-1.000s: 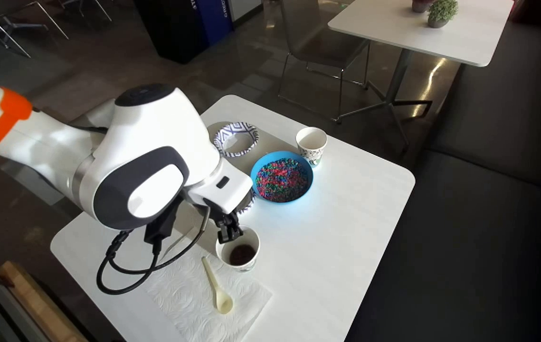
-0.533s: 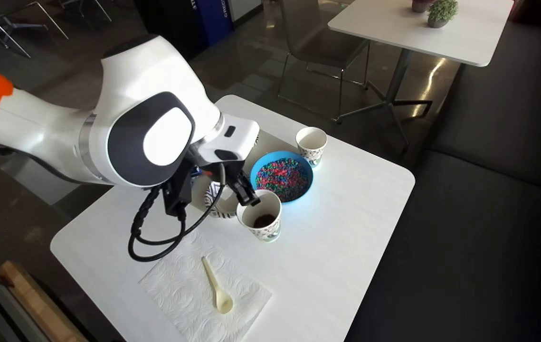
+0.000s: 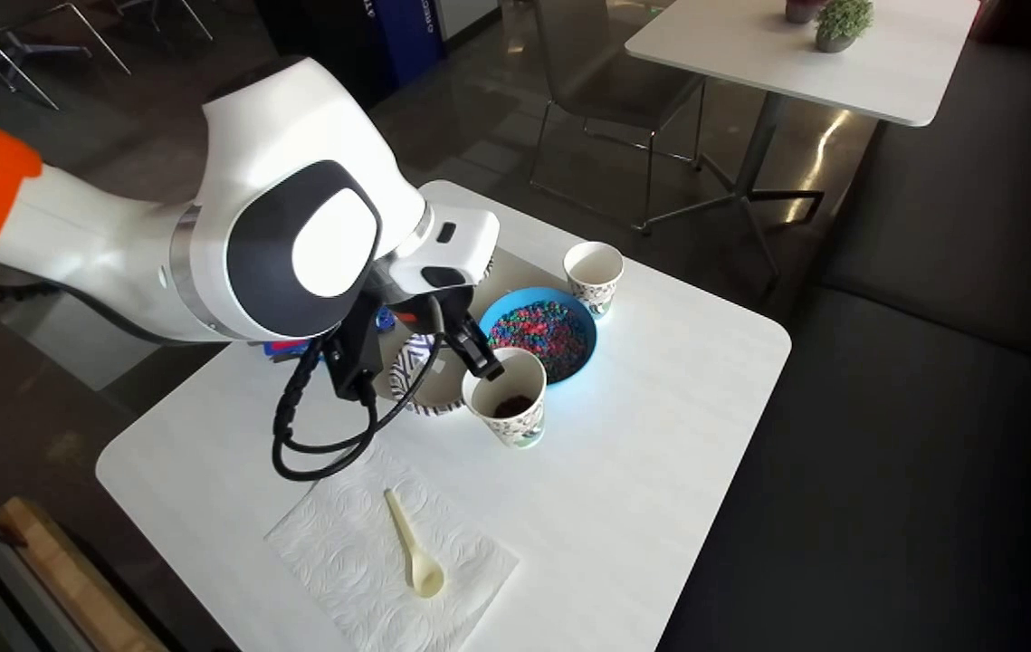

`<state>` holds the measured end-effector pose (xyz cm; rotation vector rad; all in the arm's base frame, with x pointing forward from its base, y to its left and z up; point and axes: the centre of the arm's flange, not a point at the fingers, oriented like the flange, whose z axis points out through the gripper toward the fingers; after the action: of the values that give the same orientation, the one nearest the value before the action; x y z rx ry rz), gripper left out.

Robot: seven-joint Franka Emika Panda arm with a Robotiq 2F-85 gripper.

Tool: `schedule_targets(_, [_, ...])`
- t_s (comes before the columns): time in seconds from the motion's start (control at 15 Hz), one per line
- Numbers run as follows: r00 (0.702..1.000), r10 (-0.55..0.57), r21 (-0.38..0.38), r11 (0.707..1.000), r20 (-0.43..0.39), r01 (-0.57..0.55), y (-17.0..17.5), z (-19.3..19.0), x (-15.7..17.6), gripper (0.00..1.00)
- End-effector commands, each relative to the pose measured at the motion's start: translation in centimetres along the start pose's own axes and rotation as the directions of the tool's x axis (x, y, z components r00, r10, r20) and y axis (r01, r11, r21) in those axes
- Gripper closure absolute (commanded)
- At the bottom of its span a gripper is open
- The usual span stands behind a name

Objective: Put the cup in the bowl

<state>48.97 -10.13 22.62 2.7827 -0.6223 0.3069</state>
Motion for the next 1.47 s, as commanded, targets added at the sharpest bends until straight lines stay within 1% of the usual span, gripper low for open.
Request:
schedule_targets(0.0, [0.995,-0.061,0.051,0.997,-0.079,0.065,-1.9,-1.5,0.5,0.99])
schedule_targets(0.2, [0.982,-0.144,0.098,0.983,-0.121,0.156,-4.2,-2.9,1.0,0.99])
schedule_targets(0.33, [0.965,-0.213,0.103,0.968,-0.156,0.23,-5.9,-3.0,1.6,0.99])
schedule_targets(0.47, [0.949,-0.253,0.128,0.952,-0.191,0.279,-7.4,-3.0,2.7,0.99])
schedule_targets(0.67, [0.936,-0.301,0.151,0.932,-0.183,0.329,-9.0,-2.1,4.2,0.99])
schedule_targets(0.8, [0.929,-0.322,0.142,0.926,-0.183,0.35,-9.9,-1.0,5.1,0.99])
schedule_targets(1.13, [0.916,-0.348,0.107,0.922,-0.197,0.373,-10.1,1.7,7.7,0.99])
schedule_targets(1.4, [0.921,-0.346,0.1,0.925,-0.178,0.367,-9.3,4.0,9.0,0.99])
